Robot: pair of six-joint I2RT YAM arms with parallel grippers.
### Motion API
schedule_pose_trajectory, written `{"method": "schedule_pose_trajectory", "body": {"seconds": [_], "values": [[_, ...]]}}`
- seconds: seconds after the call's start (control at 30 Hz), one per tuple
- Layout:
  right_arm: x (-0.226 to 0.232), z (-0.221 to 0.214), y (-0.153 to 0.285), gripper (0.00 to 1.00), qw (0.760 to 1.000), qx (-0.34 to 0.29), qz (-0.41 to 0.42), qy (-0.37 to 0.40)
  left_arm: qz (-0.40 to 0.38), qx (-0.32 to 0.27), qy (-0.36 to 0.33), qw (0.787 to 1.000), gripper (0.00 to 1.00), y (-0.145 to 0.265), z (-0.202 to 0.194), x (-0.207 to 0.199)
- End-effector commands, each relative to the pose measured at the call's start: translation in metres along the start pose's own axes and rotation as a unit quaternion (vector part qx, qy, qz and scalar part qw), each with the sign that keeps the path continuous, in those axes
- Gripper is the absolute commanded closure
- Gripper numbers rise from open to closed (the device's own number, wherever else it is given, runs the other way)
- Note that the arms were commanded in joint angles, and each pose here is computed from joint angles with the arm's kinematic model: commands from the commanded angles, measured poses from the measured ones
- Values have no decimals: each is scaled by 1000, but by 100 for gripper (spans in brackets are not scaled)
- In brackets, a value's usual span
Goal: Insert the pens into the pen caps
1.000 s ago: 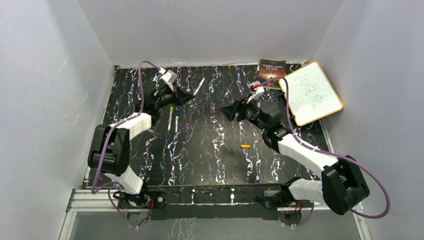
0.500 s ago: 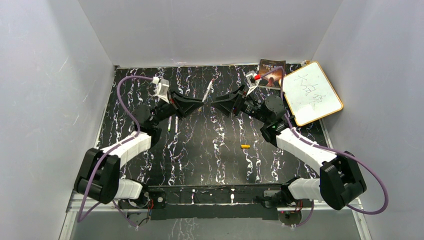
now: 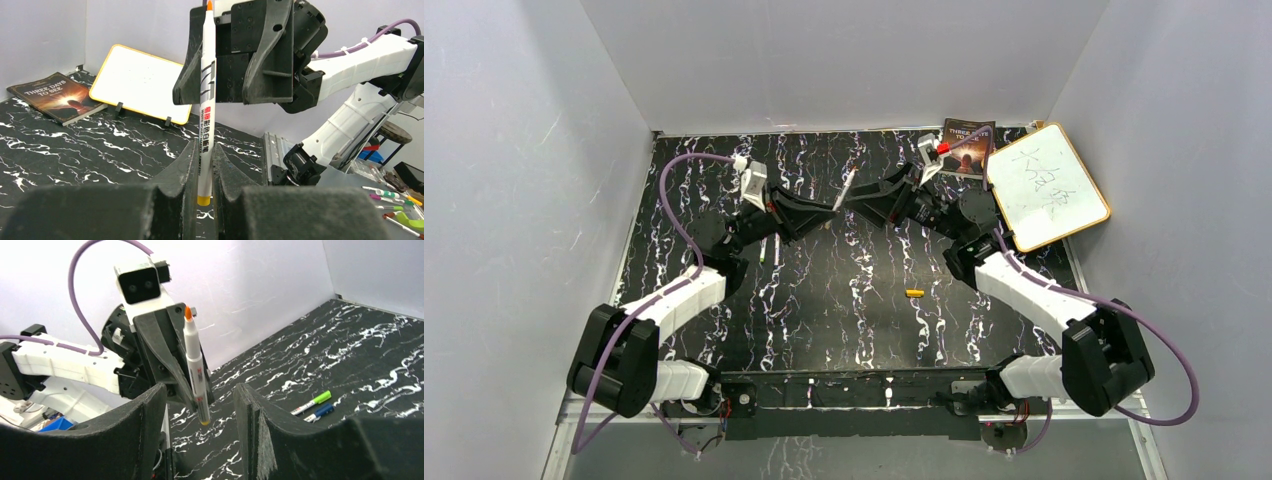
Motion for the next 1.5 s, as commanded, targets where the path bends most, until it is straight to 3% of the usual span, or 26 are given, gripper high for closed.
{"method": "schedule_pose_trajectory", "body": {"seconds": [0.0,0.13,0.27,0.37,0.4,0.43,0.6,0.63,0.7,0.8,0.9,1.2,1.27,1.3,1.47], "values": [[10,27,-11,50,998,-41,42,27,-27,-3,-37,999,100,-2,7,-15],[7,24,-15,51,998,-34,48,22,-35,6,-38,999,100,-6,7,-20],[7,22,-17,61,998,-34,55,18,-36,11,-40,998,100,-7,8,-22],[6,21,-17,81,998,-33,55,16,-38,13,-39,998,100,-8,8,-24],[6,21,-17,95,998,-33,55,16,-40,13,-40,998,100,-9,9,-25],[7,21,-17,100,998,-33,55,16,-40,14,-42,998,100,-9,9,-25],[8,20,-16,100,997,-30,61,22,-24,29,-22,999,100,-10,7,-20],[8,20,-16,100,997,-29,62,23,-24,32,-21,999,94,-11,7,-20],[9,20,-16,100,997,-28,65,24,-23,38,-12,999,71,-12,6,-18],[9,21,-16,100,997,-29,65,24,-35,47,-2,998,62,-14,4,-17],[9,20,-15,100,997,-30,64,24,-36,37,-3,999,62,-15,5,-16],[11,11,-14,100,997,5,72,13,-34,49,21,998,74,-18,4,-13],[13,10,-12,100,997,7,77,16,-36,54,24,998,99,-19,3,-12],[15,10,-12,100,996,12,86,19,-33,58,31,997,100,-19,1,-10],[16,10,-17,100,989,81,107,68,-42,90,54,994,69,-18,-4,-12]]}}
Point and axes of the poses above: each gripper's point midway between its finger pads, its own y axis back along the fingers, its own x axis along the line the jaws close on, z = x × y, the point moved 7 cm from there along y, back along the fingers, and after that the axes turned 12 degrees about y, right-handed, at the moved point
